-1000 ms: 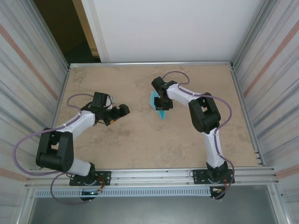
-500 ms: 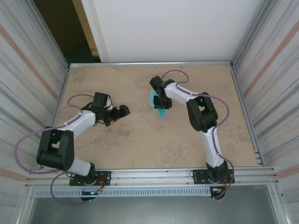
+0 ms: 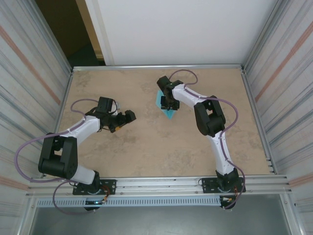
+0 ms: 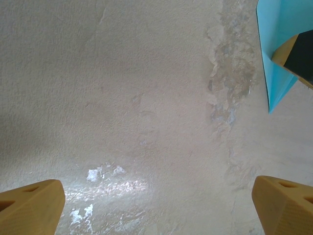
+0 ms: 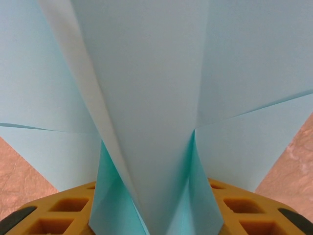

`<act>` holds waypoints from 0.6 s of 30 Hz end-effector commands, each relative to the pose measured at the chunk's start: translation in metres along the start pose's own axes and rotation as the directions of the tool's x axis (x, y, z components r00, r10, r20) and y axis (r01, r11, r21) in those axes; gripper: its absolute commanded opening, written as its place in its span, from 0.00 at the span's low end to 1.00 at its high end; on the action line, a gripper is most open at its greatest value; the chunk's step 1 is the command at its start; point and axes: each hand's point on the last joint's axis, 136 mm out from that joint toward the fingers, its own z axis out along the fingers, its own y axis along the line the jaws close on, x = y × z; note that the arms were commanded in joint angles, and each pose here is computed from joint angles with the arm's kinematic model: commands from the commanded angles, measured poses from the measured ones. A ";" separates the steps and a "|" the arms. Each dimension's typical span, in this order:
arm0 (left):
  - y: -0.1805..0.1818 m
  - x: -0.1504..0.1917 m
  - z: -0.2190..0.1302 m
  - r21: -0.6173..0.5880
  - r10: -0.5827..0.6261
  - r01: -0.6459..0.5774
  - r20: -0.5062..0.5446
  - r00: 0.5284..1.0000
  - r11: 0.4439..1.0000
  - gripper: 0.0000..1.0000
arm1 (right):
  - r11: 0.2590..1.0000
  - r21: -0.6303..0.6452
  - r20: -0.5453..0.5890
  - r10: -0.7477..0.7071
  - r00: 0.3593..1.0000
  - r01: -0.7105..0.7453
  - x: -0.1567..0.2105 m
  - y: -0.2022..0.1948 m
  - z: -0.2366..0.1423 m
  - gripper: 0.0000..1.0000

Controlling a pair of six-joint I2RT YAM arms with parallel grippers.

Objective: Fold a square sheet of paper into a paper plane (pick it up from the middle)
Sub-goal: Move the paper plane to the top-center of the table.

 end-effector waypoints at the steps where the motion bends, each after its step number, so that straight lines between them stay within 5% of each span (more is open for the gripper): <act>1: -0.007 -0.007 -0.008 0.011 0.027 -0.027 0.016 1.000 1.000 0.99 | 0.996 0.087 -0.083 0.029 0.996 -0.022 0.017 -0.021 0.034 0.45; 10: -0.036 -0.046 -0.033 0.071 0.026 -0.040 0.182 0.983 0.997 0.99 | 0.997 -0.061 0.077 0.044 0.996 -0.039 -0.025 -0.006 -0.075 0.55; 18: -0.018 -0.077 -0.066 -0.057 0.065 -0.047 0.375 0.925 0.997 0.99 | 0.988 -0.109 0.301 0.138 0.944 -0.110 -0.030 -0.067 -0.161 0.75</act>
